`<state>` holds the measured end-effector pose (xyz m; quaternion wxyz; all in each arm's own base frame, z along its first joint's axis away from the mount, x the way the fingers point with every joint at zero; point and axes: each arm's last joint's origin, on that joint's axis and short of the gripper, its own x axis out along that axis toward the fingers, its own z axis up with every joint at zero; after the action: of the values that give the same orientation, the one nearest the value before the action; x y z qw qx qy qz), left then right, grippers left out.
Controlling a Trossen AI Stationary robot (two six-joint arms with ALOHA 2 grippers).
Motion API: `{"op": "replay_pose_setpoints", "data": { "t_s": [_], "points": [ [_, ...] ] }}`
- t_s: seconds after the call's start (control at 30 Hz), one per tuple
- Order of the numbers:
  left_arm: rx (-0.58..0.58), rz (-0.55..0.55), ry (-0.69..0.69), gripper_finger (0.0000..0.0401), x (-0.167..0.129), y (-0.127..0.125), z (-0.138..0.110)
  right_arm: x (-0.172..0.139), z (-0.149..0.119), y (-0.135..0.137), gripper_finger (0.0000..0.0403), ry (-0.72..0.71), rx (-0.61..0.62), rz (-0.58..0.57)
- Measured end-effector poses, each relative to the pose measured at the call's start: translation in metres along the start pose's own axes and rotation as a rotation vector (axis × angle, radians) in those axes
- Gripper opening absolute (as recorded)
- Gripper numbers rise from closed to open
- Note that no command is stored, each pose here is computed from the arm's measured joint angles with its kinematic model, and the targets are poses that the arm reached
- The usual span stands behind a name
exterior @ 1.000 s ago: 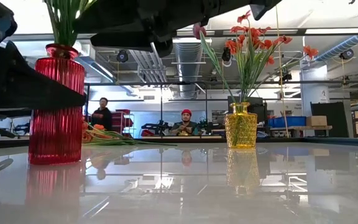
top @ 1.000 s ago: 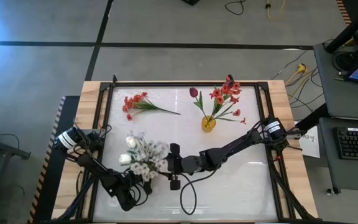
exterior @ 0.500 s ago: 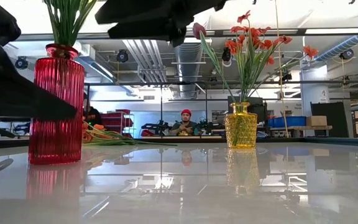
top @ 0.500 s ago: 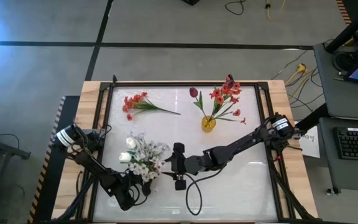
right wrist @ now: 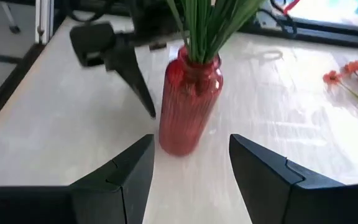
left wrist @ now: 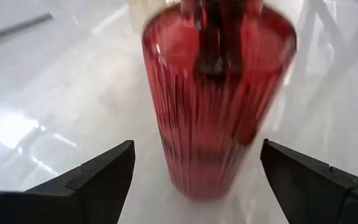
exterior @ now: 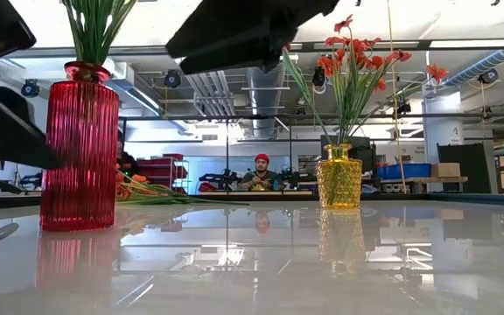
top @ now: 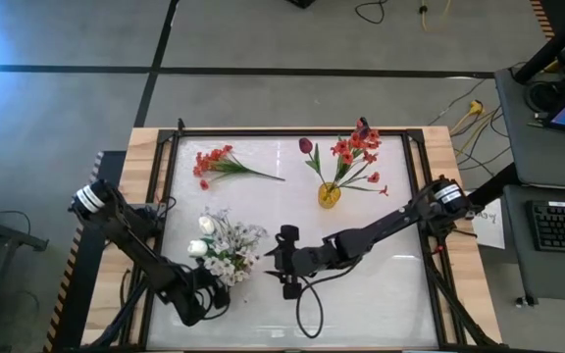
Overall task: Sort flowers into vase by color
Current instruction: Put the orange flowers into the yellow vase
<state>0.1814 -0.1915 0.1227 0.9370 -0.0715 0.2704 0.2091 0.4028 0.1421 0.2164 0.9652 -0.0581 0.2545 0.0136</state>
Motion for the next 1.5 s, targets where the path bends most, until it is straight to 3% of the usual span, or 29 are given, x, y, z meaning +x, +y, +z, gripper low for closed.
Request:
{"op": "replay_pose_setpoints", "data": {
  "t_s": [0.2,0.33,0.57,0.67,0.8,0.93,1.03,1.13,1.3,1.43,1.5],
  "points": [
    [-0.014,-0.093,0.190,0.0330,-0.014,0.007,0.012,-0.021,0.006,-0.001,0.0201,0.052,-0.001,0.007],
    [-0.056,-0.221,0.376,0.0330,-0.030,0.011,0.024,-0.038,0.012,0.001,0.0201,0.068,-0.014,0.021],
    [-0.357,-0.462,0.881,0.0330,-0.065,0.020,0.044,-0.053,0.021,0.004,0.0201,0.037,-0.023,0.038],
    [-0.446,-0.502,0.975,0.0330,-0.077,0.026,0.053,-0.055,0.023,0.004,0.0201,0.026,-0.022,0.040],
    [-0.475,-0.613,1.020,0.0330,-0.098,0.033,0.066,-0.056,0.023,0.004,0.0201,0.027,-0.023,0.047],
    [-0.461,-0.748,1.007,0.0330,-0.127,0.040,0.087,-0.056,0.023,0.007,0.0201,0.029,-0.037,0.055],
    [-0.456,-0.748,0.971,0.0330,-0.148,0.050,0.103,-0.057,0.023,0.009,0.0201,0.030,-0.045,0.058],
    [-0.475,-0.767,0.845,0.0330,-0.170,0.058,0.129,-0.057,0.023,0.009,0.0201,0.030,-0.055,0.059],
    [-0.424,-0.659,0.673,0.0324,-0.200,0.077,0.169,-0.057,0.022,0.009,0.0201,0.031,-0.069,0.060],
    [-0.364,-0.461,0.349,0.0318,-0.211,0.100,0.206,-0.058,0.019,0.010,0.0201,0.065,-0.123,0.061],
    [-0.390,-0.381,0.204,0.0318,-0.217,0.112,0.227,-0.059,0.015,0.009,0.0201,0.101,-0.147,0.061]
  ]
}}
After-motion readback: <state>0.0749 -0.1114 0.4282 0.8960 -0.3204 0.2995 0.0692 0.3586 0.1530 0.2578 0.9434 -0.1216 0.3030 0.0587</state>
